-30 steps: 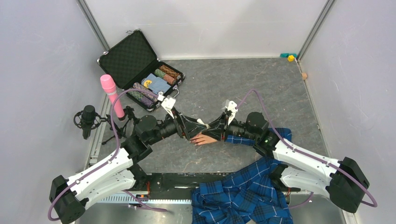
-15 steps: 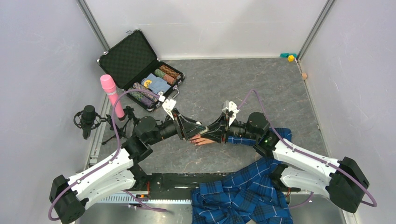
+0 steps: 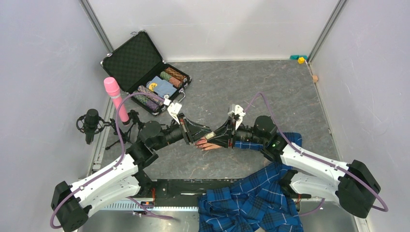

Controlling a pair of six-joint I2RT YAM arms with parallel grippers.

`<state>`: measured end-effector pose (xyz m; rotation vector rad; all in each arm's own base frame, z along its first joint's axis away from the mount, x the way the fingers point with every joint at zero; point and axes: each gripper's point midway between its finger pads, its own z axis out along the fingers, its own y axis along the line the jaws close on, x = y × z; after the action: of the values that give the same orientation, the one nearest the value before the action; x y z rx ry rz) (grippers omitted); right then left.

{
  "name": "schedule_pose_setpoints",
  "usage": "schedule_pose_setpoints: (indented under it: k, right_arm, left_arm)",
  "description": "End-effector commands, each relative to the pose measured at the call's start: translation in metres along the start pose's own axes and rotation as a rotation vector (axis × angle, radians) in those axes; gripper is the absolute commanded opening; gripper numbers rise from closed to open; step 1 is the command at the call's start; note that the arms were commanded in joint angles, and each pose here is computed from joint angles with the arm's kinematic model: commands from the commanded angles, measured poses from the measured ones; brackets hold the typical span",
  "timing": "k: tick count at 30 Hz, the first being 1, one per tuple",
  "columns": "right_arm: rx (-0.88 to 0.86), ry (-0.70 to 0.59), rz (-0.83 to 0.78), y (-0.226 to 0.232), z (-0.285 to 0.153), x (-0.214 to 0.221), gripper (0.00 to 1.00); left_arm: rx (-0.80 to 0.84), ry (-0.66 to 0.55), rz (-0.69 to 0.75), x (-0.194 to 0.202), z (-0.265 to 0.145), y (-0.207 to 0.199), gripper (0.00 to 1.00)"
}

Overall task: Paint the nails
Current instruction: Unscrew the nail polish bottle.

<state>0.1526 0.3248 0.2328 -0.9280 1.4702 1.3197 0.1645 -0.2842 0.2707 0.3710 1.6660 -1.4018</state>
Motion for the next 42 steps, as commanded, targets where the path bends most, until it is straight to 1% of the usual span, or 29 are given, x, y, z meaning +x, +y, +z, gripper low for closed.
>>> schedule_pose_setpoints:
  k: [1,5,8,15,19,23,30,34,35,37,39,40,41,42]
  right_arm:
    - [0.028,-0.022,-0.038,-0.008,0.002,-0.007,0.0]
    - [0.128,0.013,-0.045,-0.028,0.002,0.0,0.0]
    - [0.209,0.016,-0.056,-0.043,0.002,-0.001,0.0]
    - [0.497,0.02,-0.078,-0.089,-0.006,-0.004,0.0]
    - [0.652,0.049,-0.144,-0.104,-0.004,-0.008,0.0]
    - [0.786,0.068,-0.2,-0.107,0.002,-0.012,0.0]
    - [0.923,0.107,-0.256,-0.112,0.014,-0.007,0.0]
    - [0.919,0.114,-0.252,-0.111,0.021,-0.001,0.0]
    - [0.917,0.115,-0.252,-0.111,0.021,-0.001,0.0]
    - [0.916,0.109,-0.251,-0.11,0.019,-0.001,0.0]
    - [0.916,0.099,-0.25,-0.108,0.014,-0.002,0.0]
    - [0.91,0.093,-0.251,-0.107,0.012,-0.004,0.0]
    - [0.905,0.095,-0.257,-0.106,0.011,-0.004,0.0]
    - [0.91,0.101,-0.258,-0.106,0.009,-0.004,0.0]
  left_arm:
    - [0.059,-0.012,0.011,-0.005,0.001,-0.013,0.02]
    - [0.05,0.018,-0.01,0.001,0.005,-0.009,0.02]
    - [0.024,0.03,-0.038,0.006,0.009,-0.002,0.02]
    - [-0.092,0.009,-0.151,0.013,0.015,0.024,0.02]
    - [-0.15,0.016,-0.217,0.02,0.017,0.037,0.02]
    - [-0.229,0.016,-0.301,0.03,0.017,0.054,0.02]
    - [-0.31,0.003,-0.4,0.043,0.014,0.074,0.02]
    - [-0.305,0.013,-0.397,0.045,0.015,0.073,0.02]
    - [-0.298,0.012,-0.386,0.043,0.016,0.071,0.03]
    - [-0.289,0.011,-0.356,0.038,0.016,0.068,0.21]
    - [-0.287,0.007,-0.317,0.033,0.014,0.065,0.42]
    - [-0.283,0.004,-0.296,0.029,0.014,0.062,0.55]
    - [-0.282,0.006,-0.269,0.027,0.012,0.062,0.65]
    - [-0.276,0.003,-0.246,0.023,0.012,0.058,0.72]
